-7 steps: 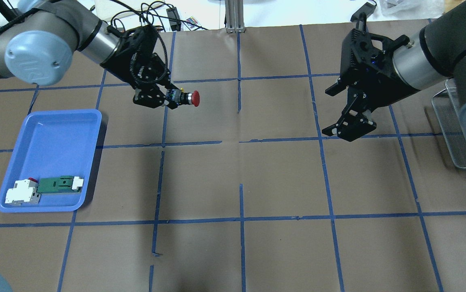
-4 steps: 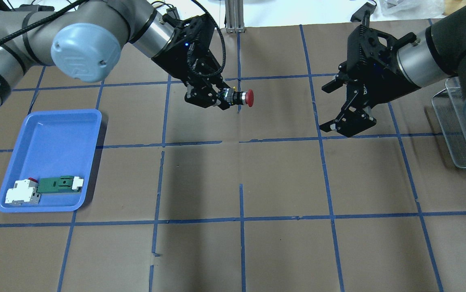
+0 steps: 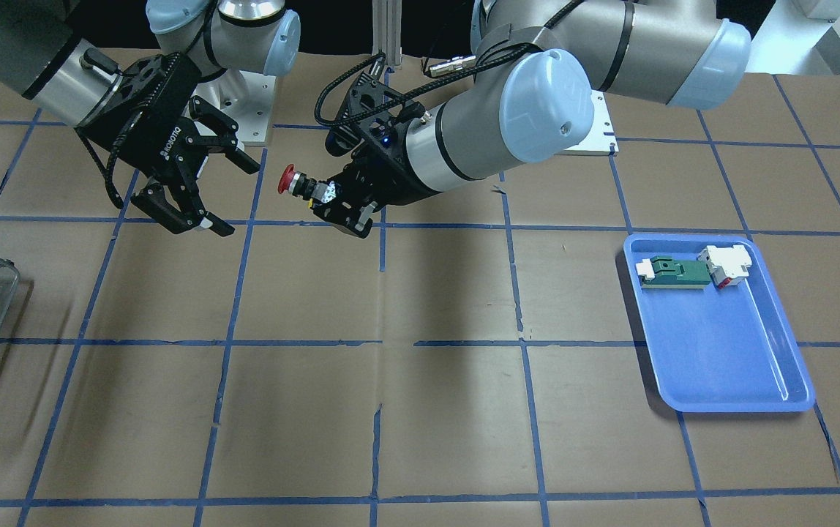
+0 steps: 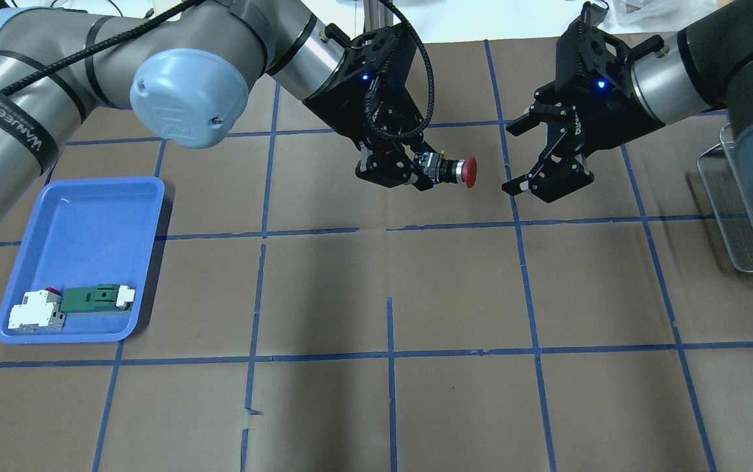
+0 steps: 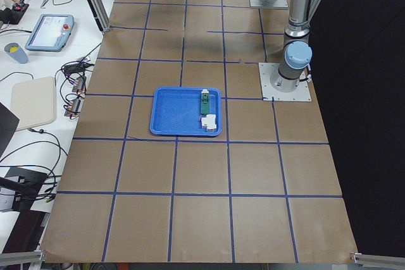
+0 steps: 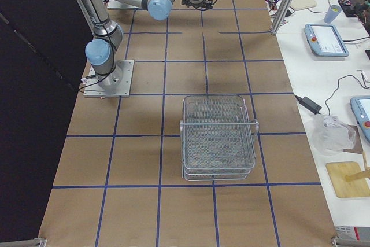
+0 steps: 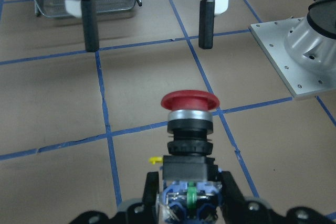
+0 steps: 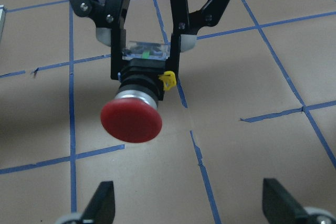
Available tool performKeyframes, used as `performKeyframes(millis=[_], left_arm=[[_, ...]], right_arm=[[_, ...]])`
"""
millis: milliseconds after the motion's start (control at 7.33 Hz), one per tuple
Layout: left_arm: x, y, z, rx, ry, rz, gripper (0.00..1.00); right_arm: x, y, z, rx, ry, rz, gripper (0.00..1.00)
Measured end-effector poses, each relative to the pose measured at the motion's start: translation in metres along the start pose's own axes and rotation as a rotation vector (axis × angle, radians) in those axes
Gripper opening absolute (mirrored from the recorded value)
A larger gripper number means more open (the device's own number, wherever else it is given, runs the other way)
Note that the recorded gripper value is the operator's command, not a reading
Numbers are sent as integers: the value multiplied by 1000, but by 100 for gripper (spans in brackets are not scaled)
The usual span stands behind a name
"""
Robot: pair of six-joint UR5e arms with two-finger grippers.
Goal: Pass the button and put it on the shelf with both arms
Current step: 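Lift the button and carry it toward the right gripper while the right gripper approaches, then close the right gripper around the button's black body beside the left gripper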
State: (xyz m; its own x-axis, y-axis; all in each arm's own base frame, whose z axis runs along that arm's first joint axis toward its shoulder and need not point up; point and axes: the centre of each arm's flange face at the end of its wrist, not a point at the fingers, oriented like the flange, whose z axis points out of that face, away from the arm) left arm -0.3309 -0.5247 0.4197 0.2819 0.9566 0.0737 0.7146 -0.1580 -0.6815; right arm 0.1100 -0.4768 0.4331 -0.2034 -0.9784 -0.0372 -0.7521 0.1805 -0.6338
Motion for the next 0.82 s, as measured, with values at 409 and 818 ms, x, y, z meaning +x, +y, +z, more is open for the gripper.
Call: performKeyframes(millis=[409, 818], left_arm=[[1, -9, 1, 28, -9, 13, 0], [1, -11, 1, 31, -10, -5, 0]], right_arm=[[-10, -4, 2, 58, -56, 116, 100], [-30, -13, -7, 71, -77, 138, 100]])
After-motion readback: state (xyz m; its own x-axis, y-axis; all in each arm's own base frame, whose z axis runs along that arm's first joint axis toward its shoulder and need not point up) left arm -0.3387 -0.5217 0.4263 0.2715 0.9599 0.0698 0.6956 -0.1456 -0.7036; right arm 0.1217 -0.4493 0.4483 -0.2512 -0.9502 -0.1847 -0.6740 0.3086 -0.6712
